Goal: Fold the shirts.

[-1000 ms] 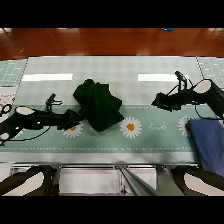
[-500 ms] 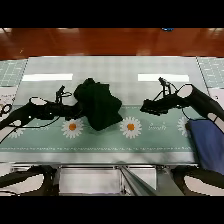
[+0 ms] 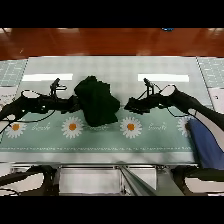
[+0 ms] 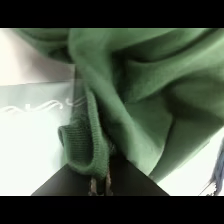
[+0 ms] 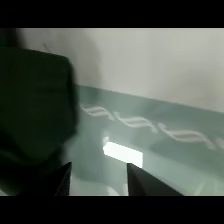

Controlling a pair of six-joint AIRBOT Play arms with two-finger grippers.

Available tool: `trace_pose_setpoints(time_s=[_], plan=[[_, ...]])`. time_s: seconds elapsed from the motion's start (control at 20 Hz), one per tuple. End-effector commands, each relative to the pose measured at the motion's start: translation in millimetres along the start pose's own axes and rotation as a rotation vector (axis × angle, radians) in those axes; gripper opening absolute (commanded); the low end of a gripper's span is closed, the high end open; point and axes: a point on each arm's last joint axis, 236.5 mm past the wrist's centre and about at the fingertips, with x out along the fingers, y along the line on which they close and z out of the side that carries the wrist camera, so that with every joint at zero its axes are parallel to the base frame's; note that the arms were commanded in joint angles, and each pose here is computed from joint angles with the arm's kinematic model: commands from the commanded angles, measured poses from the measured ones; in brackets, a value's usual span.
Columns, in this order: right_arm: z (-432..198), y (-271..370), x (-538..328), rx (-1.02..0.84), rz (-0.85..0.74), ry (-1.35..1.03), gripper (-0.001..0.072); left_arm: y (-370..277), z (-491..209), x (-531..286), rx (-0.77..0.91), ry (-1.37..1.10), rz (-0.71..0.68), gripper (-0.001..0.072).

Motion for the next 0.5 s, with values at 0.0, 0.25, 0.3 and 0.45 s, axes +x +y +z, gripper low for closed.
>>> trace_pose_setpoints(time_s=[0.0,0.25,0.3,0.45], plan=[[10.0,31.2,24.6,-0.016,0.058,0.014,0.0406,2.0,-0.2,-7.5,-0.002,0.014,-0.015,0.0021],[11.9,48.2,54.1,-0.034,0.072,0.074,0.0406,1.9,-0.5,-7.4,0.001,0.015,-0.015,0.0021],[11.8,51.7,59.7,-0.041,0.074,0.081,0.0405,1.8,-0.7,-7.3,0.001,0.016,-0.015,0.0021],[11.2,64.3,69.6,-0.075,0.082,0.090,0.0140,1.5,-1.2,-7.2,0.001,0.018,-0.016,0.0021]])
